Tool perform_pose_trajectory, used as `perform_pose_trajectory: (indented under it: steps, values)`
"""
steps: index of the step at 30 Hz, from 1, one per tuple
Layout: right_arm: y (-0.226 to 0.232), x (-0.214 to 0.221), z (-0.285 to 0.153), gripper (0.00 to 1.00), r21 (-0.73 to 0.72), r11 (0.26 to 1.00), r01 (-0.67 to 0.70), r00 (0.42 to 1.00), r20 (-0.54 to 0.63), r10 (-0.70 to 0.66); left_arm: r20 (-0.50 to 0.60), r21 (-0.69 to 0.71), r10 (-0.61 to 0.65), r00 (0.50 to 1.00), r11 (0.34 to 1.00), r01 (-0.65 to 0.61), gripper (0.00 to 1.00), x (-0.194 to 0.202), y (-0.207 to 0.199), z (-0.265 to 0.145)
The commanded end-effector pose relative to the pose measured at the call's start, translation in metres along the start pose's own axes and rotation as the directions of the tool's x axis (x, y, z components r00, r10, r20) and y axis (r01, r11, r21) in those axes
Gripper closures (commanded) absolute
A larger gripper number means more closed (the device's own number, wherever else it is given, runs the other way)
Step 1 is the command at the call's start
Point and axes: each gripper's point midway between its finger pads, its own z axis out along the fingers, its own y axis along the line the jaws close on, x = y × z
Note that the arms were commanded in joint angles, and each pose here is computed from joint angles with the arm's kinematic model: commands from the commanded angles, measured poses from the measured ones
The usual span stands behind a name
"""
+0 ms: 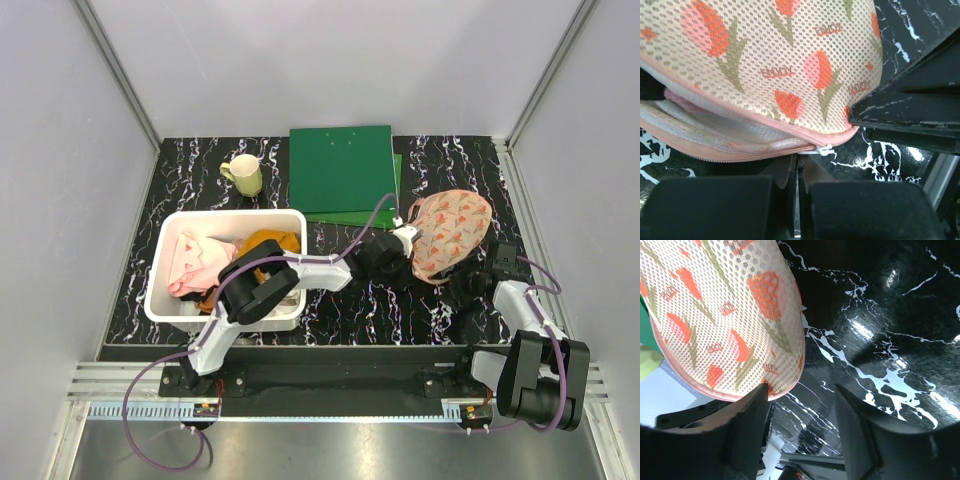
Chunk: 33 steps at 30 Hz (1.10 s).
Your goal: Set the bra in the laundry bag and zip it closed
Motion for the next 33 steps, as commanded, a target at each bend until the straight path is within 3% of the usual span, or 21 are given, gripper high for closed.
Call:
perform_pose_trajectory:
  steps: [1,11,13,15,16,22,27,33]
  values:
    - [0.014,-0.006,-0.007,0.34,-0.049,0.999,0.005,0.999,0.034,-0.004,0.095,0.121,-0.012,0.995,0.993,0.001,1.00,-0.030,-0.030,-0.020]
    - [0.022,-0.007,0.004,0.39,-0.084,0.992,-0.095,0.995,0.008,0.096,0.092,0.226,-0.012,0.996,0.974,-0.010,1.00,-0.017,-0.049,-0.042]
    - [0.020,-0.008,0.008,0.42,-0.082,0.991,-0.102,0.995,0.008,0.103,0.088,0.246,-0.026,0.996,0.969,0.004,0.80,-0.020,-0.047,-0.043]
    - [0.021,-0.009,0.009,0.44,-0.086,0.991,-0.100,0.995,0.009,0.101,0.102,0.251,-0.038,0.994,0.968,0.011,0.43,-0.024,-0.043,-0.042]
    - [0.020,-0.009,0.010,0.44,-0.084,0.991,-0.100,0.995,0.005,0.101,0.112,0.248,-0.032,0.993,0.969,0.003,0.39,-0.027,-0.041,-0.042]
    - [0.024,-0.011,0.009,0.46,-0.092,0.991,-0.100,0.995,0.010,0.102,0.091,0.312,-0.085,0.992,0.949,0.052,0.33,-0.036,-0.034,-0.032]
    - [0.025,-0.013,0.010,0.48,-0.089,0.991,-0.096,0.995,0.010,0.097,0.072,0.408,-0.131,0.989,0.908,0.091,0.34,-0.038,-0.046,-0.032]
    - [0.029,-0.014,0.009,0.49,-0.095,0.991,-0.094,0.995,0.007,0.095,0.037,0.424,-0.160,0.986,0.897,0.129,0.41,-0.032,-0.048,-0.025]
